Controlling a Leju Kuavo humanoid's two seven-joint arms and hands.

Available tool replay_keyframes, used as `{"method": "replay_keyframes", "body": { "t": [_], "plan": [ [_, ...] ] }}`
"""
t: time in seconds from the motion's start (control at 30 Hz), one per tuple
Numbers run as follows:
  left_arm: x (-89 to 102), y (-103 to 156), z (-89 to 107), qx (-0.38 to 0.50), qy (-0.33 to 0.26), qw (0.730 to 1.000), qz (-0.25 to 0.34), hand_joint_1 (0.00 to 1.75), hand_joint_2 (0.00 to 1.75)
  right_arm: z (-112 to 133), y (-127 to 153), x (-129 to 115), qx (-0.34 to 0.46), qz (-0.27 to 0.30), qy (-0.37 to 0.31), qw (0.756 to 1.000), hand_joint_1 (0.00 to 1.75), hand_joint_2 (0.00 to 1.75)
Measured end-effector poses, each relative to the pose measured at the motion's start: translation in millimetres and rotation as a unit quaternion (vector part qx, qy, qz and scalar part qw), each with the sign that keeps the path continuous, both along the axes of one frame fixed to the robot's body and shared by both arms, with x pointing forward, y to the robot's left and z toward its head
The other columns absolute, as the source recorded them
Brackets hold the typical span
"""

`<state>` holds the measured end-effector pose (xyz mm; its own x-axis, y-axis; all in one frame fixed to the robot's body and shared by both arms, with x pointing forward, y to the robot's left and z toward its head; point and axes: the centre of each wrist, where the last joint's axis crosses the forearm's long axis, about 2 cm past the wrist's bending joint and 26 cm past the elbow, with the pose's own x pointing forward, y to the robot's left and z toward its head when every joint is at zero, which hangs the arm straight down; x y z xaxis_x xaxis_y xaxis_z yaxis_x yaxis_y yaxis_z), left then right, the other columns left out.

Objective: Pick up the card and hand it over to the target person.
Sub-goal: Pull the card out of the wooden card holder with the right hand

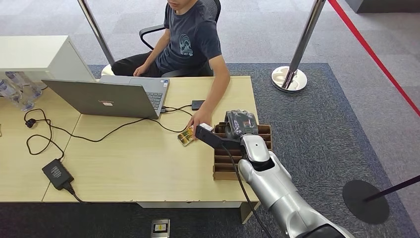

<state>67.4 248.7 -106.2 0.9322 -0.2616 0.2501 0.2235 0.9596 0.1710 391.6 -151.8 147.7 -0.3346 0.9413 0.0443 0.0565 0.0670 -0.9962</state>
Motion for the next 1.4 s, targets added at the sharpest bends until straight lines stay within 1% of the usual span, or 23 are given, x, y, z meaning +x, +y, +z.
{"method": "replay_keyframes", "body": {
  "t": [0.3,0.57,0.77,0.9,1.13,1.4],
  "plan": [
    [5.0,-0.6,0.9,-0.001,-0.002,1.000,-0.008,0.00,0.00,1.1,-2.6,-4.2,0.003,-0.004,-0.014,1.000,1.20,1.75],
    [6.9,-1.2,1.2,-0.002,-0.003,1.000,-0.010,0.00,0.00,4.8,-2.5,-7.4,0.004,0.000,-0.025,1.000,1.25,1.75],
    [7.0,-1.5,1.3,-0.003,-0.004,1.000,-0.007,0.00,0.00,13.4,1.6,-9.1,0.004,0.008,-0.036,0.999,1.35,1.75],
    [6.6,-1.5,1.2,-0.003,-0.003,1.000,-0.004,0.00,0.00,19.4,3.4,-8.0,0.001,0.014,-0.042,0.999,1.50,1.75],
    [5.0,-1.9,1.0,-0.004,-0.002,1.000,-0.002,0.00,0.00,21.2,3.4,-7.5,-0.005,0.019,-0.044,0.999,1.58,1.75],
    [3.0,-2.1,0.6,-0.004,-0.001,1.000,-0.001,0.00,0.00,19.2,5.1,-7.8,-0.006,0.024,-0.034,0.999,1.63,1.75]
  ]
}}
